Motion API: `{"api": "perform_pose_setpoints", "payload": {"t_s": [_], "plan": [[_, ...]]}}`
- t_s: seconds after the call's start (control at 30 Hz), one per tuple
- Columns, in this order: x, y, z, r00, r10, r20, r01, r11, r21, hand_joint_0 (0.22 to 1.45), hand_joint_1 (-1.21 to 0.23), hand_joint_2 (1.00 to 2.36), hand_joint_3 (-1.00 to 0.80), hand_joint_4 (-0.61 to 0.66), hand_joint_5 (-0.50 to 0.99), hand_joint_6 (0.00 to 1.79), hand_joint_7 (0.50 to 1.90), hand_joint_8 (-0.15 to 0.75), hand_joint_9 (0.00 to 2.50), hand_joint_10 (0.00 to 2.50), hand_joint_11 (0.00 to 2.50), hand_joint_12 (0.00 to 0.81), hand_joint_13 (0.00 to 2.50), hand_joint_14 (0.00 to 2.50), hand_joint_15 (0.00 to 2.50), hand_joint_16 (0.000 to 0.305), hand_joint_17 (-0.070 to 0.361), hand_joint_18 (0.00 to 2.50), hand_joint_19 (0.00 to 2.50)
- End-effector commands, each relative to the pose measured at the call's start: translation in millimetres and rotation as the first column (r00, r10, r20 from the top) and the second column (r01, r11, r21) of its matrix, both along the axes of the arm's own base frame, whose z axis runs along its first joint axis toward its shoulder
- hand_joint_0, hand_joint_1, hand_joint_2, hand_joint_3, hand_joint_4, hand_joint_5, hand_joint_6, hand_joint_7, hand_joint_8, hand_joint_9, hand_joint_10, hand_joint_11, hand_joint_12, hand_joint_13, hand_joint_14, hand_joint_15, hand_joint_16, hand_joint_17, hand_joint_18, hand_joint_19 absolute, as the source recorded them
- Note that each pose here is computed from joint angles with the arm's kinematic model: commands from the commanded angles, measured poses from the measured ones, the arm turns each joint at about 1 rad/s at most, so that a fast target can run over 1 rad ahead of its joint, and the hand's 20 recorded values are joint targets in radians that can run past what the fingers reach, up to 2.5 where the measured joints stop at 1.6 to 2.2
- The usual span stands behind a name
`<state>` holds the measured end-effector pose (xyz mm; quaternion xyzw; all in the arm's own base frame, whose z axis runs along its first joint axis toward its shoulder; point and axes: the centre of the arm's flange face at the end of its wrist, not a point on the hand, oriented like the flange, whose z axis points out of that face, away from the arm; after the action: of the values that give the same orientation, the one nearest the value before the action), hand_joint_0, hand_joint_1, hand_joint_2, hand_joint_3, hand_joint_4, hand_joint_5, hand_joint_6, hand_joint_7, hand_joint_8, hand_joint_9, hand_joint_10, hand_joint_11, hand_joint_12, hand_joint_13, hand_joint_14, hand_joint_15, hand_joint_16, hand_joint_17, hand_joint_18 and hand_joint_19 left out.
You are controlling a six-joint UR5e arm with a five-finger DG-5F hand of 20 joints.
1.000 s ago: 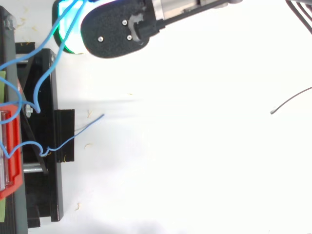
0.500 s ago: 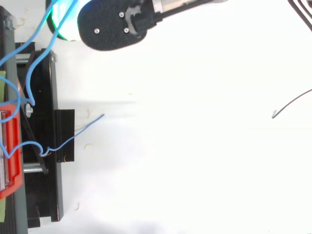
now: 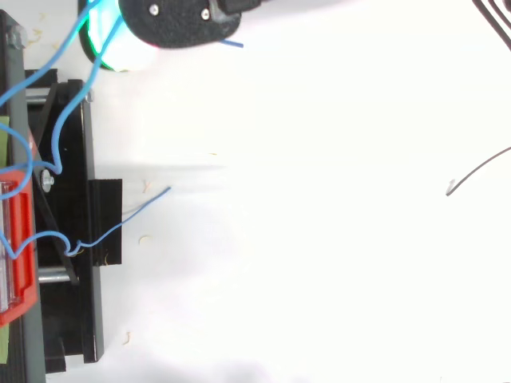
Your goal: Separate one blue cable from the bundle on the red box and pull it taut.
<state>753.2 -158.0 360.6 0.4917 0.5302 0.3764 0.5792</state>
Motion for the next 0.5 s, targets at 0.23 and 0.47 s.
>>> {"api": "perform_pose_setpoints", "payload": {"t_s": [0.23,0.47], "plan": [[0.9,1.9,1.6,1.0,0.003,0.003,-0.003,1.0,0.0,0.58,-0.45,1.01,-0.3,0.12,0.08,0.5,1.31,0.139,0.74,0.0,0.0,0.322,0.51,0.0,0.06,0.045,0.102,0.49,0.35],[1.2,1.6,3.1,1.0,0.0,0.005,0.0,1.0,-0.006,0.58,-0.48,1.0,-0.18,0.15,0.08,0.5,1.29,0.197,0.8,0.0,0.0,0.369,0.57,0.0,0.07,0.055,0.125,0.6,0.34]]}}
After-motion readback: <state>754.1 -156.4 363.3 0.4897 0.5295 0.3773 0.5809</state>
